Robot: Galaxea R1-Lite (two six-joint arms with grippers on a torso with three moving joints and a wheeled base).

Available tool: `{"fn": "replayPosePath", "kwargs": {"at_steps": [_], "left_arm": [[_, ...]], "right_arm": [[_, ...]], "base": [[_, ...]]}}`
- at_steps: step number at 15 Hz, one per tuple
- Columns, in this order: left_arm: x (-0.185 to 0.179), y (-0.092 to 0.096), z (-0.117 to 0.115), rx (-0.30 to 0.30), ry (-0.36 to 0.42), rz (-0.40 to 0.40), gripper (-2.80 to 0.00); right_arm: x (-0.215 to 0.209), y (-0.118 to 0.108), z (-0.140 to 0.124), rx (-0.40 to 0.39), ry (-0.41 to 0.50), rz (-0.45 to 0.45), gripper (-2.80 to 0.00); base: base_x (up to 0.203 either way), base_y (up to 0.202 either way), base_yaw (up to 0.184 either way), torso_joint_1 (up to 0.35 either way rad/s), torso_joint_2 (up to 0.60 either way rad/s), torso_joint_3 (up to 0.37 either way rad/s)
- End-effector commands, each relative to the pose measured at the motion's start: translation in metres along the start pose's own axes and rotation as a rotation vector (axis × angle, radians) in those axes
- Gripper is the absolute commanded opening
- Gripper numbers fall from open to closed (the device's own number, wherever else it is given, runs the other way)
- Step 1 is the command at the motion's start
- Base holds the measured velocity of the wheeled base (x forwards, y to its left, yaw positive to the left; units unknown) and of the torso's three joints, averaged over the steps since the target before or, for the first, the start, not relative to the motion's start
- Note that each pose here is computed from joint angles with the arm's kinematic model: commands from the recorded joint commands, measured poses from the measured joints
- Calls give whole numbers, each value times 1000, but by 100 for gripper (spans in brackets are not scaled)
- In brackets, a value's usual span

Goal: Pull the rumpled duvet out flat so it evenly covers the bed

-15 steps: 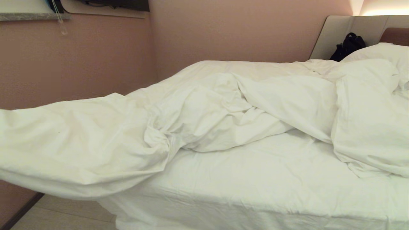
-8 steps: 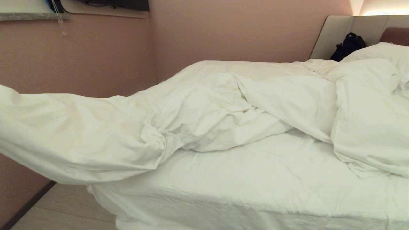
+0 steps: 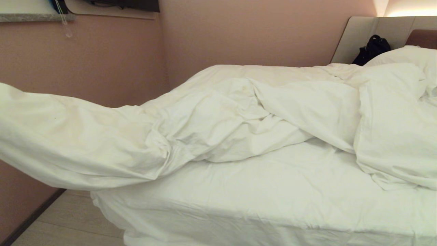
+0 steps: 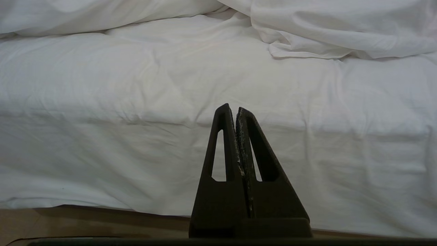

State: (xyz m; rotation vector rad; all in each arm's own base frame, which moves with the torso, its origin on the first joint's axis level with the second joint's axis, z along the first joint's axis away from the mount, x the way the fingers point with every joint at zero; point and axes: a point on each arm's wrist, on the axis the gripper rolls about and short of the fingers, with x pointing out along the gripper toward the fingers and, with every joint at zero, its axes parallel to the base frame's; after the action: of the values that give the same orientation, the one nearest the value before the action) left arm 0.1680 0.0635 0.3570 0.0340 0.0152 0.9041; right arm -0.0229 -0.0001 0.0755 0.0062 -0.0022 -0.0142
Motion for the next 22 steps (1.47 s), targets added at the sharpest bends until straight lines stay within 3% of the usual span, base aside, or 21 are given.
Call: {"fn": "replayPosePath", "kwargs": {"at_steps": [1, 8, 14, 22], "left_arm": [[15, 6, -5, 15, 25, 71, -280], [40, 45, -11, 10, 52, 183, -280], [48, 82, -15, -44, 60, 234, -280], [70, 133, -35, -96, 138, 301, -280]], "right_arm": [[0, 0, 0, 0, 1, 0, -280], [0, 0, 0, 0, 1, 0, -280], [0, 0, 0, 0, 1, 0, -280], [0, 0, 0, 0, 1, 1, -280]], "base": [[0, 0, 0, 0, 0, 0], [0, 0, 0, 0, 0, 0], [0, 0, 0, 0, 0, 0], [0, 0, 0, 0, 0, 0]]}}
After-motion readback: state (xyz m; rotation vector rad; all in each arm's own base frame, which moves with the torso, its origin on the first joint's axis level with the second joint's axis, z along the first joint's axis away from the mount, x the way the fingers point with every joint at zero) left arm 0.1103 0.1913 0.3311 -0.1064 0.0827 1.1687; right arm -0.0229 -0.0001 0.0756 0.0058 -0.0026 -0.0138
